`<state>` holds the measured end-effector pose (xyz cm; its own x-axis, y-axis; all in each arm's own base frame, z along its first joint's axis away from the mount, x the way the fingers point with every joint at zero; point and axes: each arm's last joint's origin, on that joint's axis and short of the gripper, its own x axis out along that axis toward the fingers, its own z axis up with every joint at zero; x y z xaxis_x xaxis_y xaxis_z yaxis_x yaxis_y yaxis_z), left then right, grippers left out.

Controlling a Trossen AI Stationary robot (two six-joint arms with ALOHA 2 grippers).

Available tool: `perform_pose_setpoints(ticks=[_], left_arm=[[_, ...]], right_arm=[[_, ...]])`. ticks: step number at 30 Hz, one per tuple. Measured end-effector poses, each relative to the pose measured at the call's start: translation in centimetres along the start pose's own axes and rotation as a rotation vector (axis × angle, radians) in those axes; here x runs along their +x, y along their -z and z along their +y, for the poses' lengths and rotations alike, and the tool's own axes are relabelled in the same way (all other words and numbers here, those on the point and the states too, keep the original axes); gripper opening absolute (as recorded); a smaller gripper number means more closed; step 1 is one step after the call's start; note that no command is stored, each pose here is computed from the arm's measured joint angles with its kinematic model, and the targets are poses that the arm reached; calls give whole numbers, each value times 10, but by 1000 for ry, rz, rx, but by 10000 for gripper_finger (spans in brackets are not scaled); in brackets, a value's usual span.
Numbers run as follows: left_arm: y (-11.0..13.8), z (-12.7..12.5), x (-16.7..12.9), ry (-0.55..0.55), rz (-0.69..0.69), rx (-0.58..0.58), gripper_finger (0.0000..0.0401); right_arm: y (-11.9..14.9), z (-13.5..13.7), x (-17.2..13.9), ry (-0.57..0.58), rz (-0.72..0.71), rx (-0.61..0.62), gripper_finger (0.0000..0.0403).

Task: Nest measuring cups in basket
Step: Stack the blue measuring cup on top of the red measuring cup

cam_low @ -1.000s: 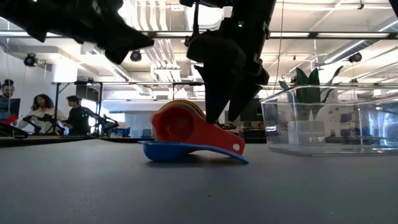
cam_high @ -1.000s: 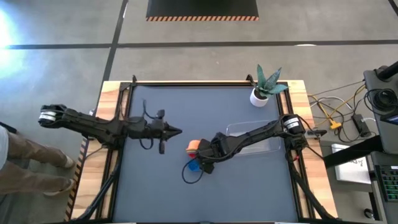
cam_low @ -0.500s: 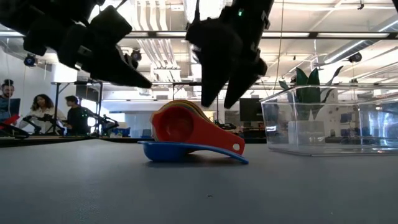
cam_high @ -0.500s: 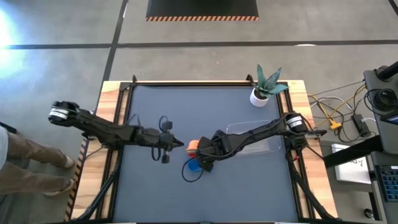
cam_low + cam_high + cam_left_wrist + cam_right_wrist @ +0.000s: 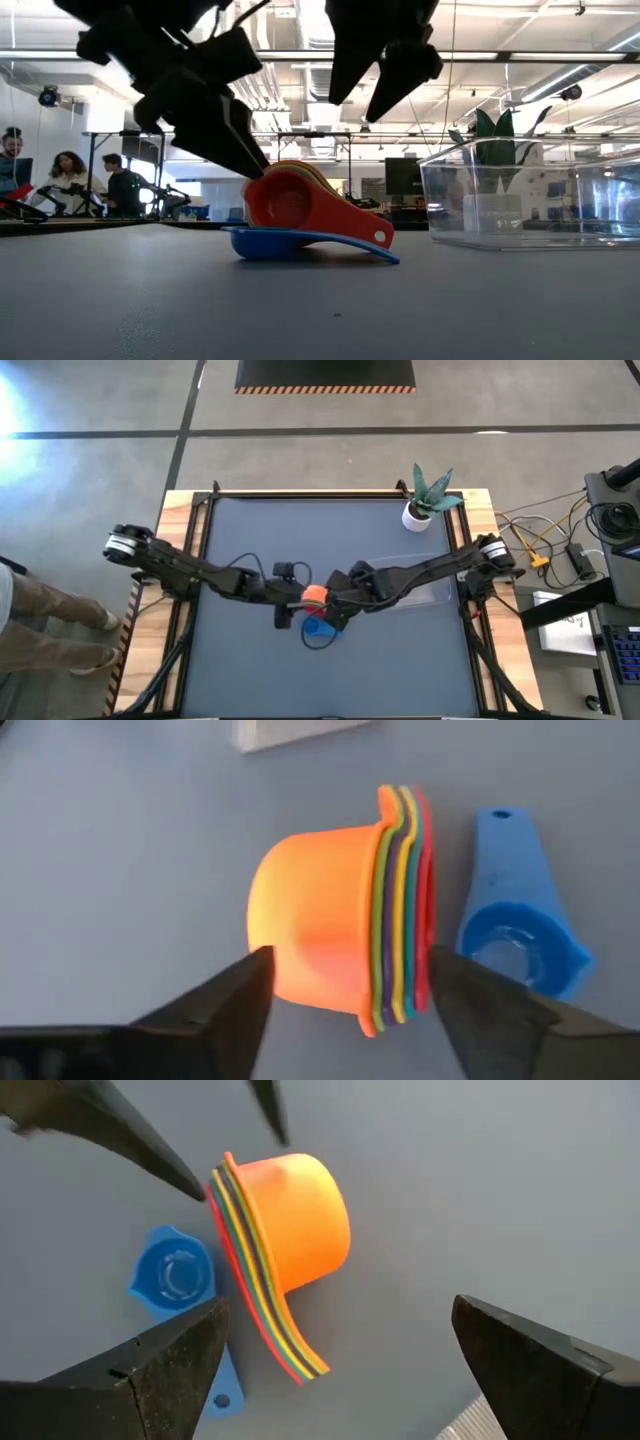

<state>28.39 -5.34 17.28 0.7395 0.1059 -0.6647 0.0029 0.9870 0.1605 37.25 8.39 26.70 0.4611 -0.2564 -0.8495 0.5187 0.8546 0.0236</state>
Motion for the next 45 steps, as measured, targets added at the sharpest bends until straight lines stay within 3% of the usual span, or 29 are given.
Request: perform_pose_setpoints(ticks=[4,7,17,26,35,39,45], left_arm=[[-4,-5,7,2,42,-8,300],[-6,-11,10,19,43,-1,323],[3,-7,26,-72,95,-88,309],[4,-1,32,-107,83,-178,239],[-24,11,27,-100,131,-268,72],[-33,19,25,-89,157,-262,72],[-33,33,29,22,205,-334,72]], right_arm=[[3,2,-8,10,-19,-6,372],[5,2,-10,26,-21,-10,372],[8,2,-11,40,-13,-6,372],[8,2,-11,41,-13,-7,372],[8,2,-11,40,-13,-8,372],[10,4,-13,36,-12,-15,372],[14,8,-15,30,-9,-29,372]])
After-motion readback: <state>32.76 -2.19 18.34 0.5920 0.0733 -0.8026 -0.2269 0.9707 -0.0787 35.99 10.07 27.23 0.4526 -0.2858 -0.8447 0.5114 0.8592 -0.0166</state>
